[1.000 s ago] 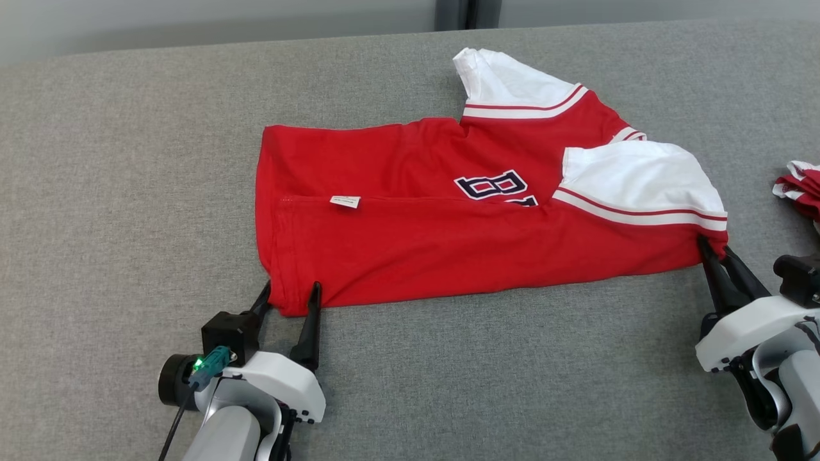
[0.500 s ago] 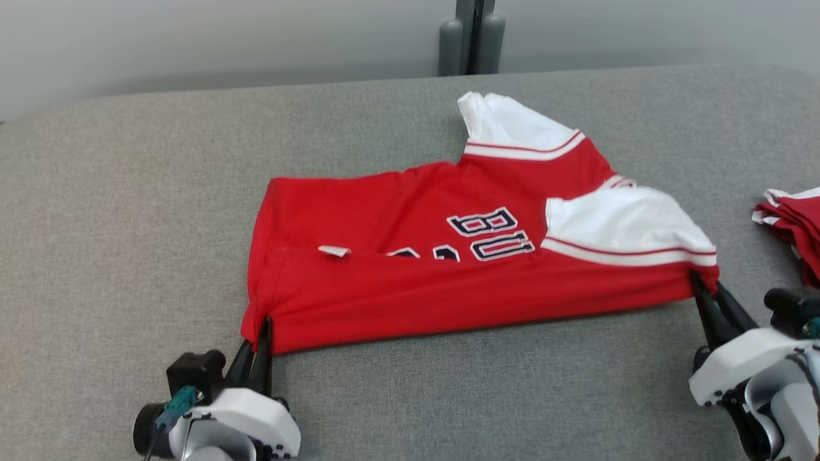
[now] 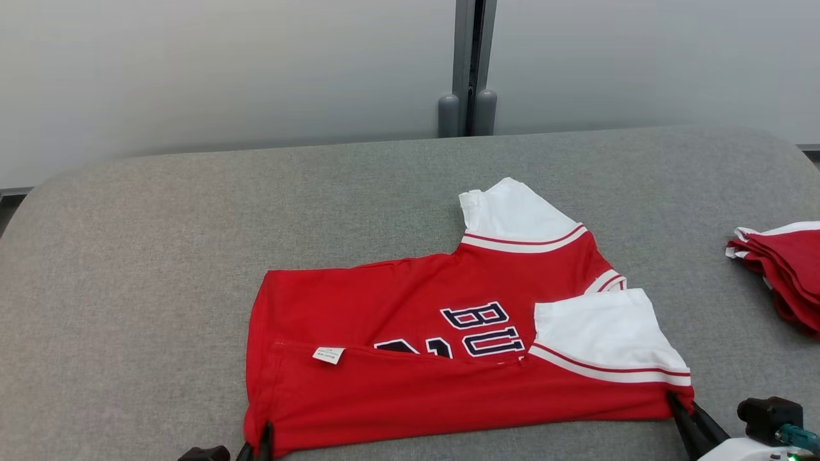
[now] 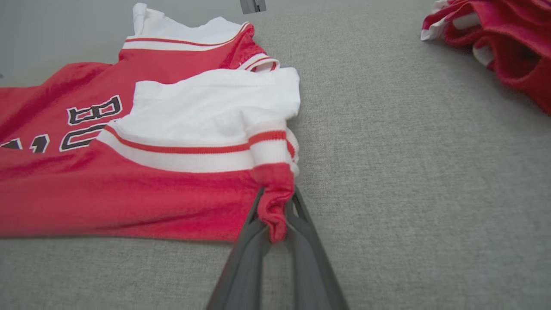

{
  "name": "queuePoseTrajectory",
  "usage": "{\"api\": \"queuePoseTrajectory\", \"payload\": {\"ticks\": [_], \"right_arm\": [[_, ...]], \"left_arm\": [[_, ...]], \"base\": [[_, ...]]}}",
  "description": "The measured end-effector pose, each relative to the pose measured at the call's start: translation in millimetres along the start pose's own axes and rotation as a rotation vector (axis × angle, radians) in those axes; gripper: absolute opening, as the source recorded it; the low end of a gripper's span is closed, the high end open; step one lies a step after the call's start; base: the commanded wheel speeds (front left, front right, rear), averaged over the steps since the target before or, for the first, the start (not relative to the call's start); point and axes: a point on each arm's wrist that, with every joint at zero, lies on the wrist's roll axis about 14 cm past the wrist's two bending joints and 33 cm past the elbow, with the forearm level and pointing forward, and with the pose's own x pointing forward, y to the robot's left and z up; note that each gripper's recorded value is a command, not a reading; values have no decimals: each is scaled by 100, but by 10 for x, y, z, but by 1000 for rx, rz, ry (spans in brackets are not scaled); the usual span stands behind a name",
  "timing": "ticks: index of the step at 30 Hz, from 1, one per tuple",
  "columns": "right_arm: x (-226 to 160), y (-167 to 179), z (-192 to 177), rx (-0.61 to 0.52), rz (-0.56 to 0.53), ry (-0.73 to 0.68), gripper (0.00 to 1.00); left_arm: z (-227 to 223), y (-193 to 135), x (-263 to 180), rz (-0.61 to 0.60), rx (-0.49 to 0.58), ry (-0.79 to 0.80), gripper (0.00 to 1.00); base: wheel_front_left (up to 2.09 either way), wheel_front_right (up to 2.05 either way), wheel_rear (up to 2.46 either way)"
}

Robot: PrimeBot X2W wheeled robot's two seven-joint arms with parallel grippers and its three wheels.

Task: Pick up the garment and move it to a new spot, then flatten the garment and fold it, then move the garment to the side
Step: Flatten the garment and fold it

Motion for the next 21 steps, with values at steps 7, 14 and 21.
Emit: {"api": "queuePoseTrajectory", "payload": {"ticks": [7, 14, 21], "right_arm": [[86, -72, 18, -17, -17, 10, 100], [365, -100, 455, -89, -8, -77, 100], [660, 84, 745, -157, 54, -119, 100]], "left_arm": [[22, 18, 79, 27, 15, 3, 100], [324, 49, 361, 45, 42, -56, 100], [747, -40, 875, -4, 93, -85, 100]], "base": [[0, 0, 0], [0, 0, 0], [0, 0, 0]]}}
